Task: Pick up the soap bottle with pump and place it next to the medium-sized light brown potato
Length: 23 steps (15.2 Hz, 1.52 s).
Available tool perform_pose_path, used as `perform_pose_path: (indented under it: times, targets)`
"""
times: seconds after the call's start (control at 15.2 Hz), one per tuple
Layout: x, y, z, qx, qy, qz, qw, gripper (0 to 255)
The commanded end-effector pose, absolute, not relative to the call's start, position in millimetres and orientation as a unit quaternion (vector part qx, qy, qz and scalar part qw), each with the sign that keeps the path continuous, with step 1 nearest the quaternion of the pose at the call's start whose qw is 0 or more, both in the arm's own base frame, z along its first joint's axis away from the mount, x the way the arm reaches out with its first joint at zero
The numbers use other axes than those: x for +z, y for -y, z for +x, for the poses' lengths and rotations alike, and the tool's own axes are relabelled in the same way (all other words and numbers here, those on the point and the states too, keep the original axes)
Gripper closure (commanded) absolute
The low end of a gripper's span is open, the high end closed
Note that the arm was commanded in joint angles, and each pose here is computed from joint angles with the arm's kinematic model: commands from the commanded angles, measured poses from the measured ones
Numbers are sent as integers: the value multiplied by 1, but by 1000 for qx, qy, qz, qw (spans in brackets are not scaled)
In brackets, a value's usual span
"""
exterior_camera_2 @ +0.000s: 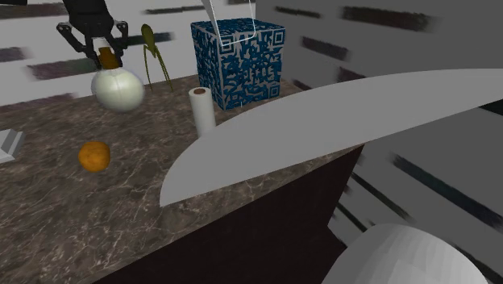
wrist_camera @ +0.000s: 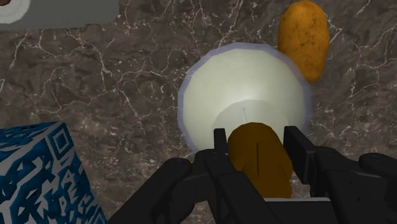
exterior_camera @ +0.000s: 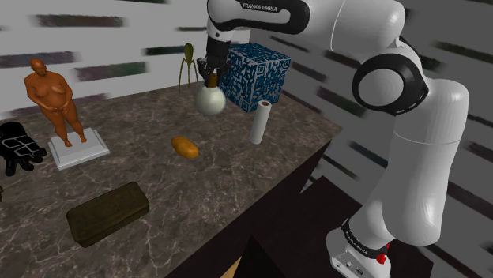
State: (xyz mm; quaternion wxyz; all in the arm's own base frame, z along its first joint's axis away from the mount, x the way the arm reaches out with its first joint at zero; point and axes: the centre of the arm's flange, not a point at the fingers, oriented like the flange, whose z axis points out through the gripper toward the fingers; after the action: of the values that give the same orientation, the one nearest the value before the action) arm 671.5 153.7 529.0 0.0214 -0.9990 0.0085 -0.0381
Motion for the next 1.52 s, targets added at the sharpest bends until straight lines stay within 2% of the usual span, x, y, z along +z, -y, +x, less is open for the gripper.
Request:
perform_pose_path:
  times: [0.0, 1.45]
  targets:
    - [519, -153, 671, -39, -8, -999, 22, 255]
    - [403, -153, 671, -39, -8, -999, 22, 255]
